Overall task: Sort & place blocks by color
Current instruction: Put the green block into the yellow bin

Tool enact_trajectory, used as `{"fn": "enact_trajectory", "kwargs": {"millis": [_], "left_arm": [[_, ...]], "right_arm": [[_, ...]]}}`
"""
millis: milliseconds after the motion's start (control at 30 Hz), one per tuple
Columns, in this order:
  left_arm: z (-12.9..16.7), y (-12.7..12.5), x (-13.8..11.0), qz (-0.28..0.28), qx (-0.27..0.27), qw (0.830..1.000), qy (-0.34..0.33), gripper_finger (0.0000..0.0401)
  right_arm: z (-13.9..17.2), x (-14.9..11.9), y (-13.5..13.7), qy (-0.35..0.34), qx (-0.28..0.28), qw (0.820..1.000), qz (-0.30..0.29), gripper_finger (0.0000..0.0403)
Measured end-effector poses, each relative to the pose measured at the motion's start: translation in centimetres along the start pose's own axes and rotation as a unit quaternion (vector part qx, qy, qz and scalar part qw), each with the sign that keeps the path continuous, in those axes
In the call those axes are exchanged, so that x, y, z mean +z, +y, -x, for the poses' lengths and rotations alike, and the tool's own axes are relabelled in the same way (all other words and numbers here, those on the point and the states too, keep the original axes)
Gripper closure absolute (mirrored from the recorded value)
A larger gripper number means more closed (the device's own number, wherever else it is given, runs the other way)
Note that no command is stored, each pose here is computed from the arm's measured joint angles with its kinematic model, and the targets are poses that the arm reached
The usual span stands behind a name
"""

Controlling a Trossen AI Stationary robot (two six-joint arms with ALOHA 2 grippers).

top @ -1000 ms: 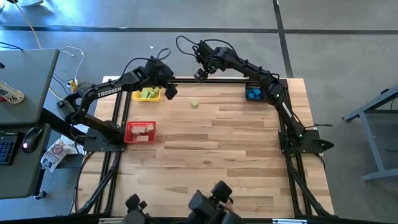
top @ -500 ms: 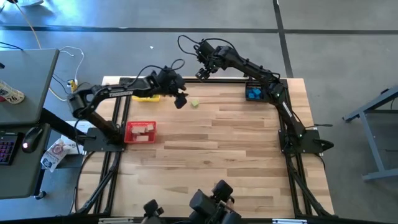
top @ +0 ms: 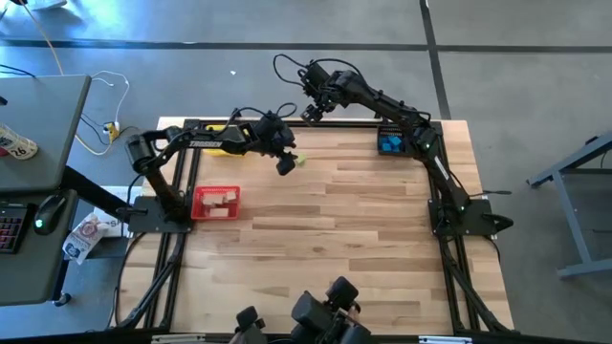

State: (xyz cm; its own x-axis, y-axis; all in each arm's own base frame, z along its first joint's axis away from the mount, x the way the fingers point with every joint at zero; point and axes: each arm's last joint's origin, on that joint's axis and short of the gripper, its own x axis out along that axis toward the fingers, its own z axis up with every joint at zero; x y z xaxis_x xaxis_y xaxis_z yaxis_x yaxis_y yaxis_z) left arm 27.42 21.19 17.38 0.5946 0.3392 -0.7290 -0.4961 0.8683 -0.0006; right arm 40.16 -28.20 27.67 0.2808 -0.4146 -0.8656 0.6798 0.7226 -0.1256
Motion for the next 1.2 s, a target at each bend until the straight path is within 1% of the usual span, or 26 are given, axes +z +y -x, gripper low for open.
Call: {"fn": "enact_trajectory", "kwargs": {"millis": [233, 333, 600, 733, 867, 1067, 1200], "left_arm": [[-2.2, 0.0, -0.8, 0.012, -0.016, 1.000, 0.008, 0.0167], [-2.9, 0.1, -1.1, 0.027, -0.011, 1.000, 0.008, 0.0167], [-4.5, 0.2, -2.0, 0.030, -0.004, 0.999, 0.022, 0.0167], [-5.0, 0.3, -1.8, 0.028, 0.008, 0.999, 0.026, 0.0167], [-5.4, 0.2, -1.2, 0.025, 0.007, 0.999, 0.022, 0.0167], [-5.4, -0.3, -1.2, 0.022, 0.000, 0.999, 0.043, 0.0167], [-5.4, -0.3, -1.3, 0.021, 0.010, 0.999, 0.044, 0.0167]], "right_arm": [[0.0, 0.0, 0.0, 0.000, 0.000, 1.000, -0.007, 0.0153], [0.0, 0.0, 0.0, 0.000, 0.000, 1.000, -0.007, 0.0153], [0.0, 0.0, 0.0, 0.001, 0.000, 1.000, -0.007, 0.0153], [0.0, 0.0, 0.0, 0.000, 0.000, 1.000, -0.007, 0.0153], [0.0, 0.0, 0.0, 0.000, 0.000, 1.000, -0.007, 0.0153], [0.0, 0.0, 0.0, 0.000, 0.000, 1.000, -0.007, 0.0153], [0.0, 0.0, 0.0, 0.000, 0.001, 1.000, -0.007, 0.0153]]}}
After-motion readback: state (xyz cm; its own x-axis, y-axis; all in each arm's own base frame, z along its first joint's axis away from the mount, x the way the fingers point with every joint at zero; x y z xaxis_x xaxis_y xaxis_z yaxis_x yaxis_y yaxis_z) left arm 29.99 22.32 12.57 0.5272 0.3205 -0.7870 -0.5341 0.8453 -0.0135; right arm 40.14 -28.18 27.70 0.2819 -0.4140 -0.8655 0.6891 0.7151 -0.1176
